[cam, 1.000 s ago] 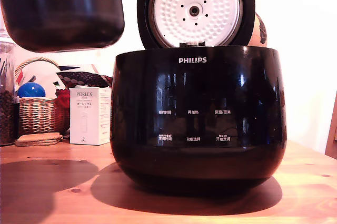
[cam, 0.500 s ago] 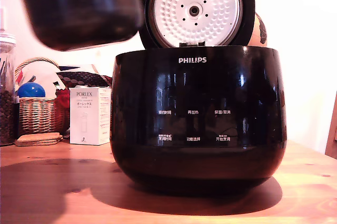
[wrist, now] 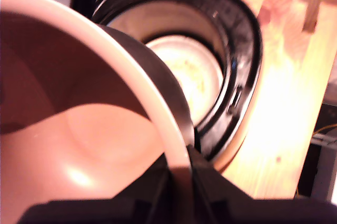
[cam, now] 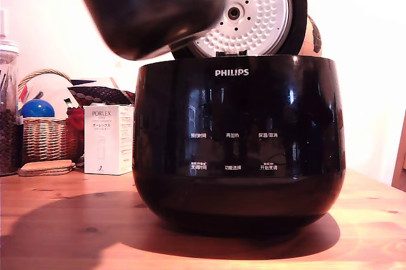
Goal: Place the pot you are holding inside the rice cooker
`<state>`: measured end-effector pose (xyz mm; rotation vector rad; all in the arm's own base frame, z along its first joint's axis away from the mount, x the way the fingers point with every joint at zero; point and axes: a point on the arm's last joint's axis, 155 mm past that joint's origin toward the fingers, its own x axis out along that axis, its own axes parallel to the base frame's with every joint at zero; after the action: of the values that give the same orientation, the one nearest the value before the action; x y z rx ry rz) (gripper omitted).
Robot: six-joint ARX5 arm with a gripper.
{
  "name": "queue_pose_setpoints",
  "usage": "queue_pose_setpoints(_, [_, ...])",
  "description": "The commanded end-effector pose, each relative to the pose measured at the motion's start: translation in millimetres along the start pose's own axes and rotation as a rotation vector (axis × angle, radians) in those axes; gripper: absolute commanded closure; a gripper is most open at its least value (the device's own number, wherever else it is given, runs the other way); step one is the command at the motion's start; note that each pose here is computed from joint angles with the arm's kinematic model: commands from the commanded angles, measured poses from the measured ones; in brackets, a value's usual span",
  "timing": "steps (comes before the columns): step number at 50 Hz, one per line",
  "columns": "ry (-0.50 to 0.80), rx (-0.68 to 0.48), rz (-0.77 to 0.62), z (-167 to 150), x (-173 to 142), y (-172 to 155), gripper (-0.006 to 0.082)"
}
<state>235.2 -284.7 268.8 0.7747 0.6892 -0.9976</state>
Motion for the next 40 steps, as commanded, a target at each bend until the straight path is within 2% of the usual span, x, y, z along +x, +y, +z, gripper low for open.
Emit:
queue_pose_setpoints(1, [-0.053,0.021,0.016,19.6,-2.3,3.1,0.0791])
queue_pose_setpoints(20, [-0.081,0.097,-0.052,54.3,18.3,-19.8,0.0791])
queue_pose_setpoints(26, [-0.086,0.153,-0.071,63.1,24.9,-26.5,0.0791])
queue_pose_setpoints(31, [-0.055,0.212,-0.090,59.1,33.6,-30.8,0.0791])
queue_pose_setpoints(32, [-0.049,0.275,-0.093,57.4,35.5,-31.6,0.0791])
queue_pose_setpoints(40, [0.025,0.361,-0.104,41.4,47.7,-30.8,0.0791])
